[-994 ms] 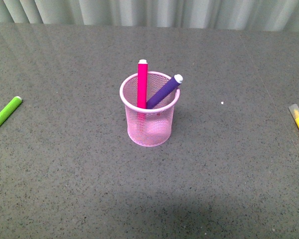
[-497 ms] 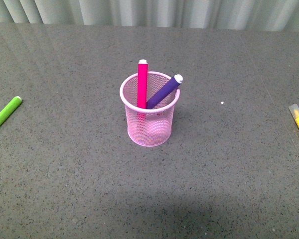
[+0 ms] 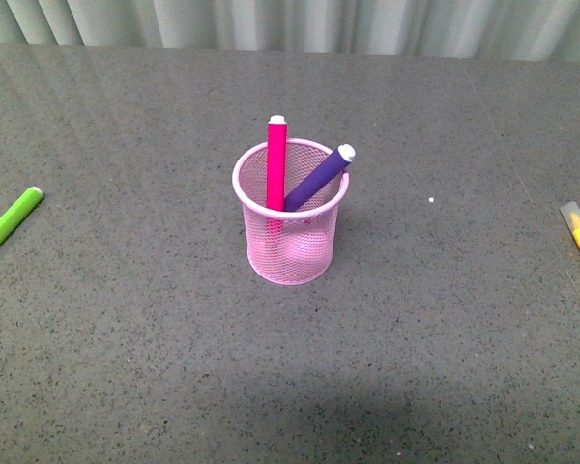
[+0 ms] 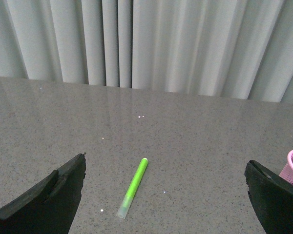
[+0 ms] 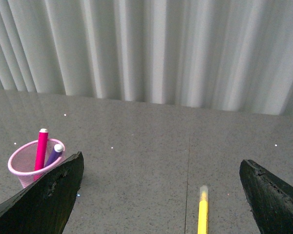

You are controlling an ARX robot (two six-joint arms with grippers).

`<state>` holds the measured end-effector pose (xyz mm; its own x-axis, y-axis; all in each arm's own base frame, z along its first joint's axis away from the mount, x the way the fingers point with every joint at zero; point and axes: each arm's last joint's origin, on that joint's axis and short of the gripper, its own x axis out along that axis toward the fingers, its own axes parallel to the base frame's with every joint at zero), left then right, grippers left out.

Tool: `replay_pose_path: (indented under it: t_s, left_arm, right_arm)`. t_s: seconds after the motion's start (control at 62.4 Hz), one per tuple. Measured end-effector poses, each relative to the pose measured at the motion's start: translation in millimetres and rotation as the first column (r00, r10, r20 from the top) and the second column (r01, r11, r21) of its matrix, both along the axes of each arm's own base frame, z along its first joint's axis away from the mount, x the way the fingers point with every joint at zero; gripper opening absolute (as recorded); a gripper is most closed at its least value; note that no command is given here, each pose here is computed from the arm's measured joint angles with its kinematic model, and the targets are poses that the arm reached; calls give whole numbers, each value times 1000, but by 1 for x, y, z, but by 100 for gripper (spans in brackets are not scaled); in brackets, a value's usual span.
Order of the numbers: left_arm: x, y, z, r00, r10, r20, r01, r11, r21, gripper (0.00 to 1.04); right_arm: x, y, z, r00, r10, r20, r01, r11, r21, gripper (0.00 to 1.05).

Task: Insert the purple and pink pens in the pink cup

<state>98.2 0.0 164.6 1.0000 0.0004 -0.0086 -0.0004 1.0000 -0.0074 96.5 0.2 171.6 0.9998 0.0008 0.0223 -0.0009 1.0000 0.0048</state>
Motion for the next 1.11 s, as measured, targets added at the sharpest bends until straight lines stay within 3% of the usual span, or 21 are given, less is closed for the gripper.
replay_pose_path:
  t_s: [1.107]
  left_arm:
    - [0,0,0,1000,0,0,0,1000,0,97]
  right_arm:
    - [0,0,0,1000,0,0,0,1000,0,97]
